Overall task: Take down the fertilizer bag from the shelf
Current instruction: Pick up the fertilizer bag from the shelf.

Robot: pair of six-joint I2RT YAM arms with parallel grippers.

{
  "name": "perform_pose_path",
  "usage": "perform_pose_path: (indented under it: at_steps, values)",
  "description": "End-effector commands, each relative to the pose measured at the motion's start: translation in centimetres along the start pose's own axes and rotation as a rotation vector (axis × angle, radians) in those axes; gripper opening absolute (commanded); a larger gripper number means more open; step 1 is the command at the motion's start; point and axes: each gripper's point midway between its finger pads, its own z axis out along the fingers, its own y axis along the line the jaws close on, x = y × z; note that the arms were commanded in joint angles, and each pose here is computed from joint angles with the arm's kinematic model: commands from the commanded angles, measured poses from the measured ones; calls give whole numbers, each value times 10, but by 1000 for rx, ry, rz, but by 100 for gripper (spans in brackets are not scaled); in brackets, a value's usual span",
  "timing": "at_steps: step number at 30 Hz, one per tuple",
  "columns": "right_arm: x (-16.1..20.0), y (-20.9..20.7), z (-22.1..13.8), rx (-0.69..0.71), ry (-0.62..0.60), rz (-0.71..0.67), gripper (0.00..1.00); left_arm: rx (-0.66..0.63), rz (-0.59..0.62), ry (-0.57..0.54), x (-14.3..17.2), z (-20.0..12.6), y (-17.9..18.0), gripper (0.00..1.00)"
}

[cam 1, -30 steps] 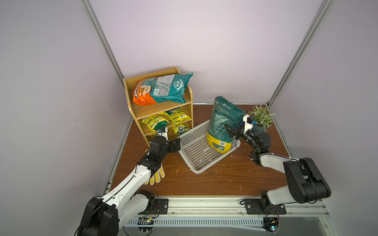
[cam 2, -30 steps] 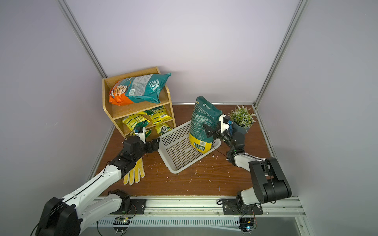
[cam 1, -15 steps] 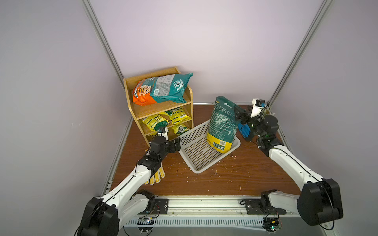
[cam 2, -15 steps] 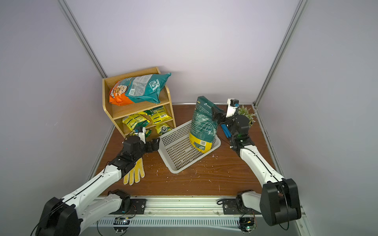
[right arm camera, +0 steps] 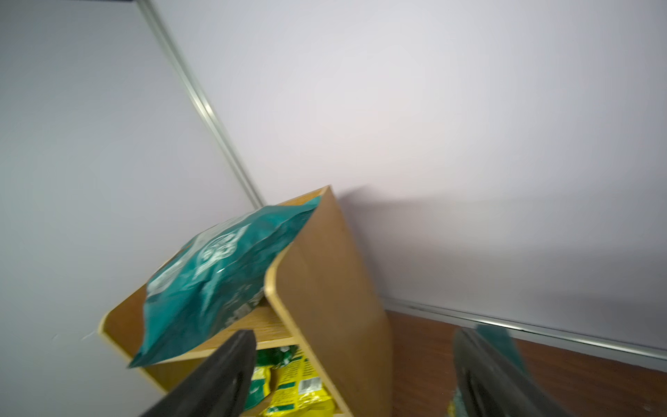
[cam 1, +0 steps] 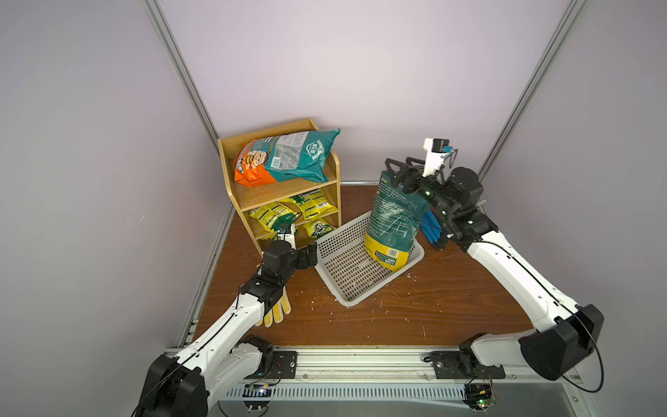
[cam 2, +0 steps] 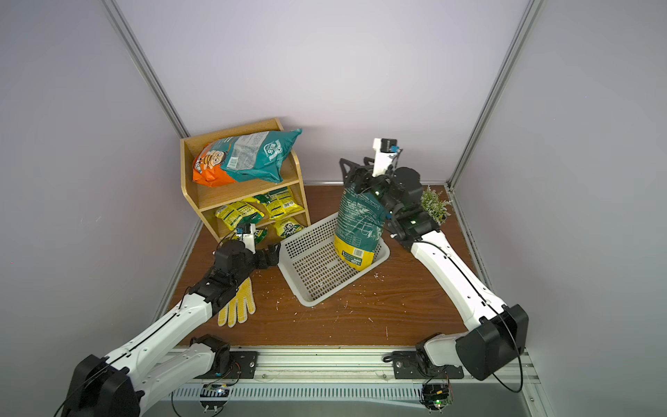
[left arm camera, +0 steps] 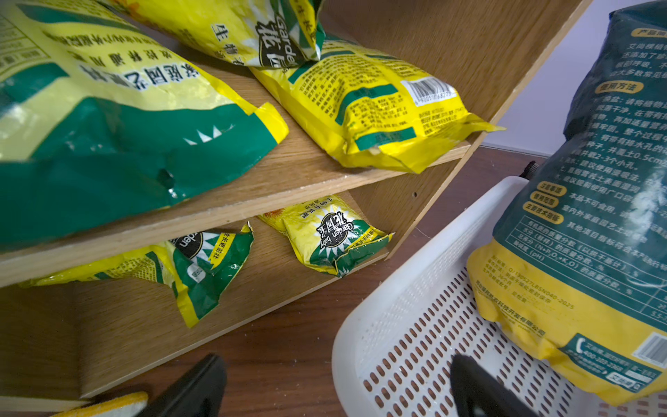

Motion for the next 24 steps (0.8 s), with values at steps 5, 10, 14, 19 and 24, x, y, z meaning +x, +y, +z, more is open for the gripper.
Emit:
perform_pose_path:
  at_steps: [5, 10, 14, 19, 24]
  values:
    - [33, 89, 39, -231, 73, 80, 91, -18, 39, -38, -15, -7, -1, 100]
    - [50, 127, 62, -342, 93, 121, 91, -45, 66, -34, -7, -8, 6, 100]
    - [56, 143, 85, -398, 85, 170, 90, -60, 85, -29, 0, -9, 11, 100]
    - [57, 161, 108, -468, 66, 231, 88, -70, 106, -44, -2, -9, 13, 100]
    - [58, 171, 127, -495, 56, 251, 70, -70, 119, -65, -9, -8, 12, 100]
